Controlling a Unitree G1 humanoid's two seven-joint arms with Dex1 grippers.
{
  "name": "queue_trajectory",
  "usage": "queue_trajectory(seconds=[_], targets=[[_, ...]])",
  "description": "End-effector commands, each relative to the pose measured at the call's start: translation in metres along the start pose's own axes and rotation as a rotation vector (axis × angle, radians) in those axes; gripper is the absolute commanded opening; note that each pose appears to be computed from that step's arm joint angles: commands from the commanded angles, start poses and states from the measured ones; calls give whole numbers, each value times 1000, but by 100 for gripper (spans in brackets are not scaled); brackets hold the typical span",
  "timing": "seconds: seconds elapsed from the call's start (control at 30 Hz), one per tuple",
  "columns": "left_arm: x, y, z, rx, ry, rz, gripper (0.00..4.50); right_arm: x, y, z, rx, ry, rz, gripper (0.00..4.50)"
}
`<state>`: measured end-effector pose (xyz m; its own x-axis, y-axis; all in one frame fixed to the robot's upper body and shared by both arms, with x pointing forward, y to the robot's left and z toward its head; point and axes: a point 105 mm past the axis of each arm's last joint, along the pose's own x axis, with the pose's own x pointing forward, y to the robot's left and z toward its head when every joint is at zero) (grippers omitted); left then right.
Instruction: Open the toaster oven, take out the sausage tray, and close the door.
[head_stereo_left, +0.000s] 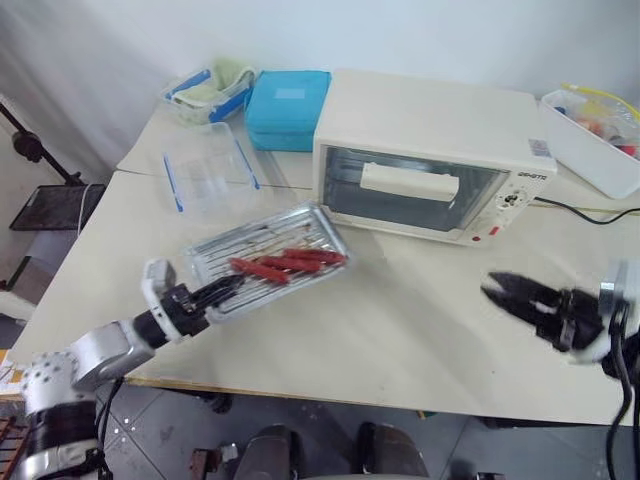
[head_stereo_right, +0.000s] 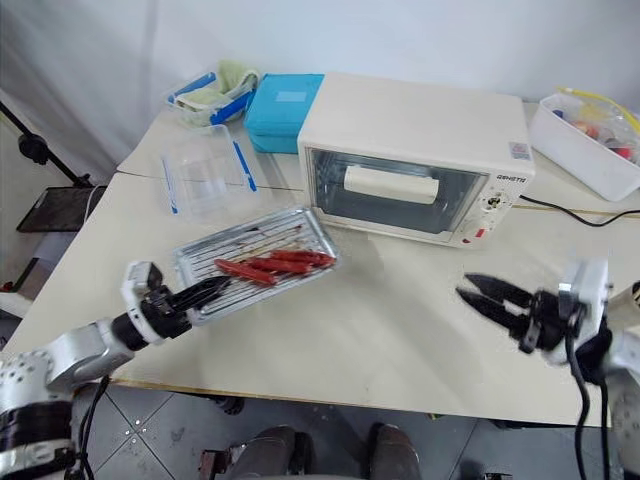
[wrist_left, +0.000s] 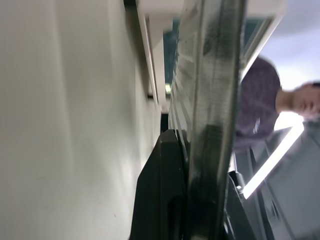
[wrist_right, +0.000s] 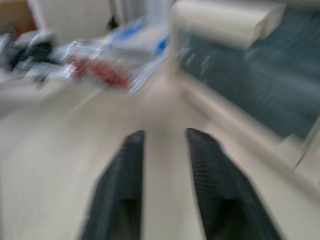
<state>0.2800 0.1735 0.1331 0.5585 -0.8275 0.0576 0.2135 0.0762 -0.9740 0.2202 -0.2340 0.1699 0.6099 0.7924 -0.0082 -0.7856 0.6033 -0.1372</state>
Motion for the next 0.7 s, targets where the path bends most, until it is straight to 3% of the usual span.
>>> queue_trajectory(seconds=[0.03, 0.27, 0.47, 0.7], targets=[[27, -7, -10, 5, 151, -39, 0, -17, 11, 12, -95, 7, -12, 249], [78, 3, -34, 36, 401, 4, 0, -30, 27, 16, -121, 67, -19, 449], [119, 6, -43, 99, 505, 20, 0, -38, 41, 14, -96, 112, -4, 449], [126, 23, -52, 148, 590, 105, 0, -51, 45, 5, -79, 158, -53, 449]])
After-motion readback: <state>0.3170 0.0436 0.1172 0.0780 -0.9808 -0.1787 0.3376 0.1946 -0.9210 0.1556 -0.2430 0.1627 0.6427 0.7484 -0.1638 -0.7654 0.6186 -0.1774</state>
